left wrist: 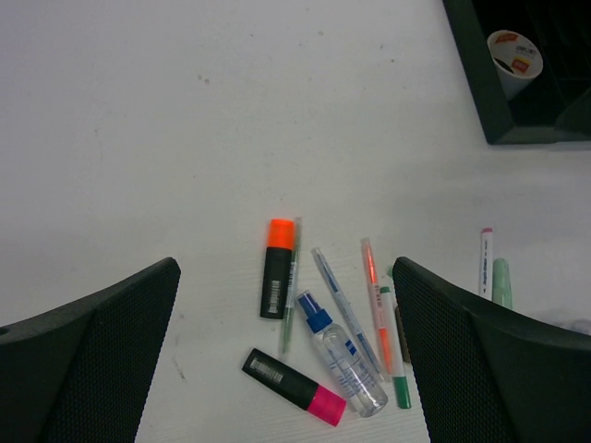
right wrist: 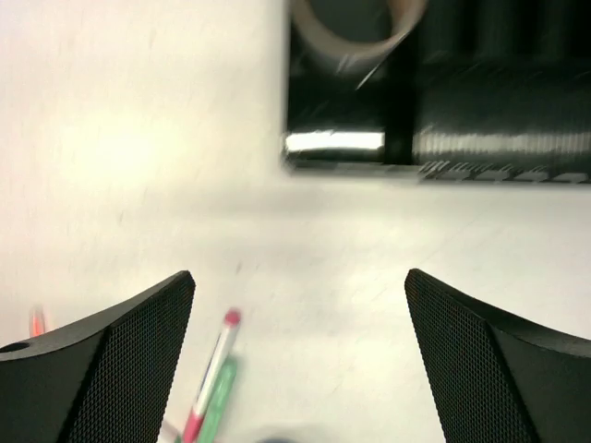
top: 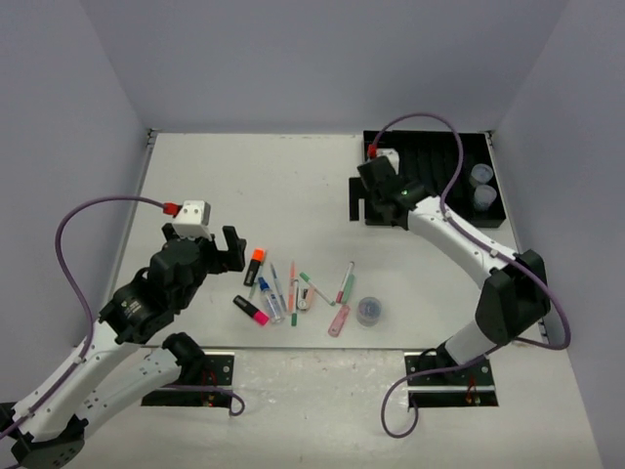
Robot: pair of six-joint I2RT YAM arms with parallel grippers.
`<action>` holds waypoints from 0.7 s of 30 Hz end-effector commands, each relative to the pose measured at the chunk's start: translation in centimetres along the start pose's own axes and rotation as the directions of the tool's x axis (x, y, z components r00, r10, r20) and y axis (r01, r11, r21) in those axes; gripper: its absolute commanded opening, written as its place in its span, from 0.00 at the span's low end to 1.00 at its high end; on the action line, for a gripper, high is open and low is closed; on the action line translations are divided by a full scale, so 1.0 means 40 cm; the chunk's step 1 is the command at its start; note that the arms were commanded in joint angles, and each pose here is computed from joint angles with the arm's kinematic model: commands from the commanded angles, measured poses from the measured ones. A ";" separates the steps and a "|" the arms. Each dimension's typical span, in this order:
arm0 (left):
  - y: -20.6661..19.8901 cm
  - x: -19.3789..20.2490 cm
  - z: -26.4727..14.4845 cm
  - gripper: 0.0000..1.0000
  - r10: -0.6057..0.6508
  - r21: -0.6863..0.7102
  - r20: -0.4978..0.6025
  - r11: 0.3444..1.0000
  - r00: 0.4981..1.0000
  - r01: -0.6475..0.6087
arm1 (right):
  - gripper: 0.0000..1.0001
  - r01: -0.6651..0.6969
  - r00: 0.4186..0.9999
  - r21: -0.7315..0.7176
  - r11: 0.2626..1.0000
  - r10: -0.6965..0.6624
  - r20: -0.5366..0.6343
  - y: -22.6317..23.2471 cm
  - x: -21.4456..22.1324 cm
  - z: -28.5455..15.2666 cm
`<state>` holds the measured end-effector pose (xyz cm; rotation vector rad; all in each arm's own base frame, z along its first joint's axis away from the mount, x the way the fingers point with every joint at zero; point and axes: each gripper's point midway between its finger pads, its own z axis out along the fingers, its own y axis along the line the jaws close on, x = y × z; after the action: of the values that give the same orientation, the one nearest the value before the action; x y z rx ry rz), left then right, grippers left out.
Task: Sort the stationery into containers
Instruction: Pick up the stationery from the center of the board.
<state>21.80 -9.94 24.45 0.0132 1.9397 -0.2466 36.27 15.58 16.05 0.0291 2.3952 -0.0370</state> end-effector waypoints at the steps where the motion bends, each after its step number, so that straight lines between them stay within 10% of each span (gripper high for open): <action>1: 0.007 -0.012 0.008 1.00 0.004 -0.023 0.017 1.000 1.000 -0.004 | 0.99 0.036 0.992 -0.118 0.992 -0.050 -0.113 0.086 0.148 -0.038; 21: 0.002 -0.003 0.018 1.00 0.015 -0.024 0.000 1.000 1.000 -0.015 | 0.81 0.075 0.917 -0.248 0.966 -0.165 -0.364 0.068 0.513 -0.197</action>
<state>22.10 -10.15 23.84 0.0216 1.9632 -0.2267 17.75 17.91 6.49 -0.2558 2.7714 0.1006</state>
